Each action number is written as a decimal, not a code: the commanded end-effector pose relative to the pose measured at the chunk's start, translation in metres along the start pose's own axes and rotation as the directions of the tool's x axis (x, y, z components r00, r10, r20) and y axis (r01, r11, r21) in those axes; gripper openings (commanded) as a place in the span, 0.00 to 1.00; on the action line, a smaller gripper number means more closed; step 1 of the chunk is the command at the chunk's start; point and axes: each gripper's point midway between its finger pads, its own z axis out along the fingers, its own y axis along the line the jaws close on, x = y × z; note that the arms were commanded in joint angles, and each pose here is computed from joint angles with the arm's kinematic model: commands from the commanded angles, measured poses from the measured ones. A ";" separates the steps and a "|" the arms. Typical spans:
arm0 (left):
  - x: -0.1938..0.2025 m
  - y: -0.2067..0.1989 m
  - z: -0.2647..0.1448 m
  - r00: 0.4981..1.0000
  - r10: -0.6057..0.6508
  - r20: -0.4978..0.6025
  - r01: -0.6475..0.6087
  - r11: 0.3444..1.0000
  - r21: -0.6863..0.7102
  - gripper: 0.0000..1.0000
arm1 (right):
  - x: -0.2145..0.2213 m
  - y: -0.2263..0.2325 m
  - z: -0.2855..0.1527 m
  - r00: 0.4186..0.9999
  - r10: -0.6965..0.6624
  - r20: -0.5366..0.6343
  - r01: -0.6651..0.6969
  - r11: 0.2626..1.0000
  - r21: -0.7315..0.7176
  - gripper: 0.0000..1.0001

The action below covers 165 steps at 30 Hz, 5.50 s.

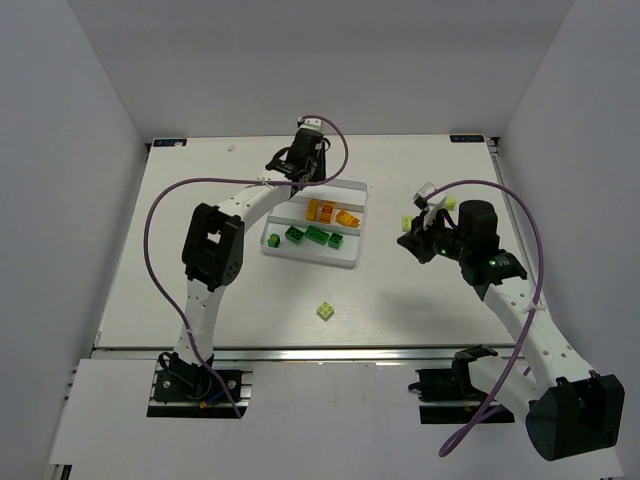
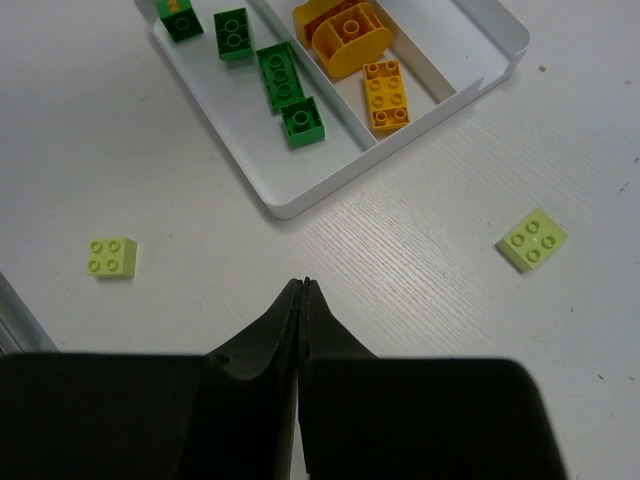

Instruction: Sort the legos into containers by color

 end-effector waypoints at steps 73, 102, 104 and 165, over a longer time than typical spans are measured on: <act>0.028 0.035 -0.285 0.972 -0.080 0.220 -0.027 0.895 0.446 0.67 | 0.106 -0.173 0.122 0.792 0.474 -0.385 -0.183 0.786 0.591 0.35; 0.027 0.037 -0.290 0.955 -0.048 0.292 -0.092 0.889 0.448 0.72 | -0.059 -0.081 0.280 0.976 -0.119 -0.180 0.101 0.989 -0.106 0.25; 0.028 0.035 -0.290 0.955 -0.043 0.294 -0.101 0.884 0.457 0.73 | -0.058 -0.081 0.290 0.978 -0.120 -0.169 0.103 0.989 -0.106 0.34; 0.272 -0.073 -0.234 0.820 0.448 -0.357 -0.271 0.853 0.447 0.74 | 0.005 0.012 0.004 0.997 -0.030 -0.065 0.017 0.981 -0.193 0.88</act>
